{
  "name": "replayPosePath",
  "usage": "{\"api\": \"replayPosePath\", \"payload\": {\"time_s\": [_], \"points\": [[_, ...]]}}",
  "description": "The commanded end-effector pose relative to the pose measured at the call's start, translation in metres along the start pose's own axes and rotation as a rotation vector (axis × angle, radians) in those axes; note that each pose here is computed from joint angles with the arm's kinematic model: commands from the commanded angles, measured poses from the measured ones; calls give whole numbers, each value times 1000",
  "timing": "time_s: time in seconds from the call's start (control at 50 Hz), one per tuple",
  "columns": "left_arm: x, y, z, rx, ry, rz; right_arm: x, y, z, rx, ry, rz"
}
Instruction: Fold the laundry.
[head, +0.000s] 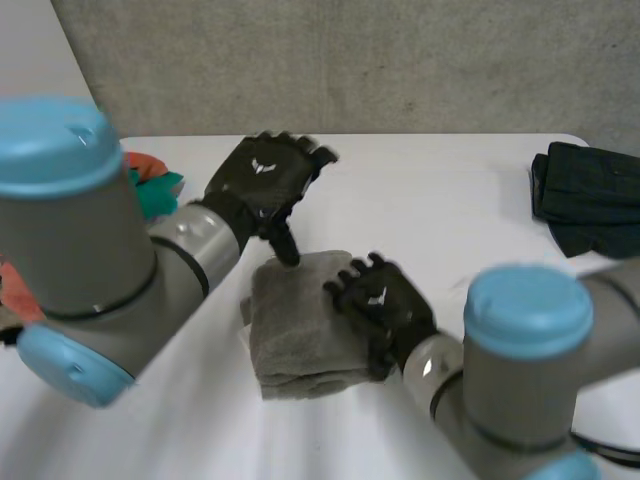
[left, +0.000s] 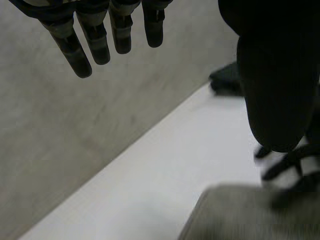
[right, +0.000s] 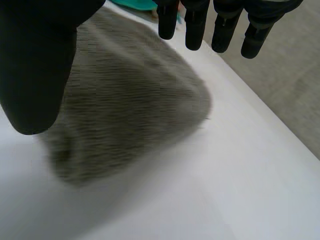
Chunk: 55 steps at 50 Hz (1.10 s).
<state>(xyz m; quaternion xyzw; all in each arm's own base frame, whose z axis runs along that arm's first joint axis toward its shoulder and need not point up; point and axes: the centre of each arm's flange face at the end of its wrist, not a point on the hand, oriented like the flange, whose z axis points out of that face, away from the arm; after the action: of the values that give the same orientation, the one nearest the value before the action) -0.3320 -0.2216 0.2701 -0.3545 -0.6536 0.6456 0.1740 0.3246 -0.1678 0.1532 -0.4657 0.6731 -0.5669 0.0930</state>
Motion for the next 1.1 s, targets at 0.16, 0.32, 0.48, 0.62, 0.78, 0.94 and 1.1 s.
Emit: {"api": "replayPosePath", "payload": {"time_s": [0.16,0.32,0.48,0.62,0.78,0.94,1.1], "points": [[17,-13,7,25,256,-21,-31,30,17,119,68,-6],[23,-4,8,-1,272,-30,-32,36,34,127,80,-18],[22,-4,8,-1,269,-32,-27,30,41,175,97,-8],[22,-5,8,1,268,-31,-26,23,48,207,91,-5],[16,-12,10,24,244,-31,20,-1,61,294,186,7],[4,-45,14,122,189,-33,126,-40,69,430,415,39],[-3,-69,16,200,170,-55,261,-54,65,614,651,79]]}}
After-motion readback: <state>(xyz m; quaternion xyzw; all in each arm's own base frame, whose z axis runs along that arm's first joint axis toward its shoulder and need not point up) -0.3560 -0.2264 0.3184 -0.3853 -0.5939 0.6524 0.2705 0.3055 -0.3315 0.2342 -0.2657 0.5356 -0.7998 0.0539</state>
